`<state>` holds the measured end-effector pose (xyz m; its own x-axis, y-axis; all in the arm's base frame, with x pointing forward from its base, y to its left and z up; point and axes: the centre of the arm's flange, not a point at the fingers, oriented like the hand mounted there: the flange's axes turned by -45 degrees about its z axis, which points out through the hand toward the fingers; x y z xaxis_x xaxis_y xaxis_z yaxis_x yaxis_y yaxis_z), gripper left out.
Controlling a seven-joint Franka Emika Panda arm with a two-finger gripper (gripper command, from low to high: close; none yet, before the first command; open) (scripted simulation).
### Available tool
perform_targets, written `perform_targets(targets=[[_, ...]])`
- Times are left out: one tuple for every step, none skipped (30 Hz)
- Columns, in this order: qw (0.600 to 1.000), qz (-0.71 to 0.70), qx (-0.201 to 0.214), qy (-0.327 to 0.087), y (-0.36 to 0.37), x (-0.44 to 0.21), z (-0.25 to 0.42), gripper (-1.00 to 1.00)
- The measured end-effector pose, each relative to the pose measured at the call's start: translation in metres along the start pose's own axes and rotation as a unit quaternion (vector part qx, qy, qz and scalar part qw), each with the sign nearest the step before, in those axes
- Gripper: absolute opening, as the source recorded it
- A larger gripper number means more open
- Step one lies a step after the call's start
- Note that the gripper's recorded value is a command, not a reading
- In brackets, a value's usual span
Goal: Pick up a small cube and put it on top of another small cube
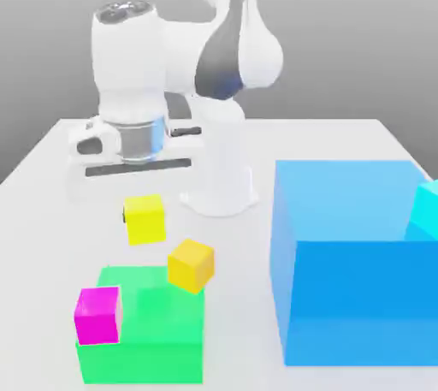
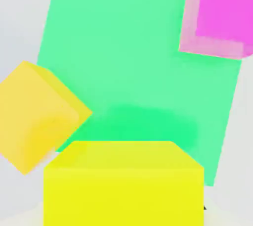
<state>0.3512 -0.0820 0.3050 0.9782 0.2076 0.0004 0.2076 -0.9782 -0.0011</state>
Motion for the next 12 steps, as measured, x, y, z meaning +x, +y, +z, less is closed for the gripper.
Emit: perform_targets(targets=[[1.0,0.003,0.0,0.0,-0.009,0.005,-0.007,-1.0],[1.0,0.005,0.001,0.0,-0.018,0.01,-0.014,-1.0],[1.0,0.008,0.001,0.0,-0.028,0.015,-0.022,-1.0],[1.0,0.009,0.001,0.0,-0.033,0.018,-0.02,-1.0],[1.0,0.01,0.001,0.0,-0.035,0.019,-0.012,-1.0],[1.0,0.01,0.001,0.0,-0.036,0.02,-0.003,-1.0],[1.0,0.01,0.001,0.0,-0.037,0.021,0.008,-1.0],[1.0,0.01,0.001,0.0,-0.037,0.021,0.02,-1.0],[1.0,0.011,0.0,0.0,-0.038,0.02,0.03,1.0],[1.0,0.011,0.0,0.0,-0.038,0.02,0.03,1.0],[1.0,0.011,0.0,0.0,-0.038,0.02,0.03,1.0],[1.0,0.011,0.0,0.0,-0.038,0.02,0.03,1.0]])
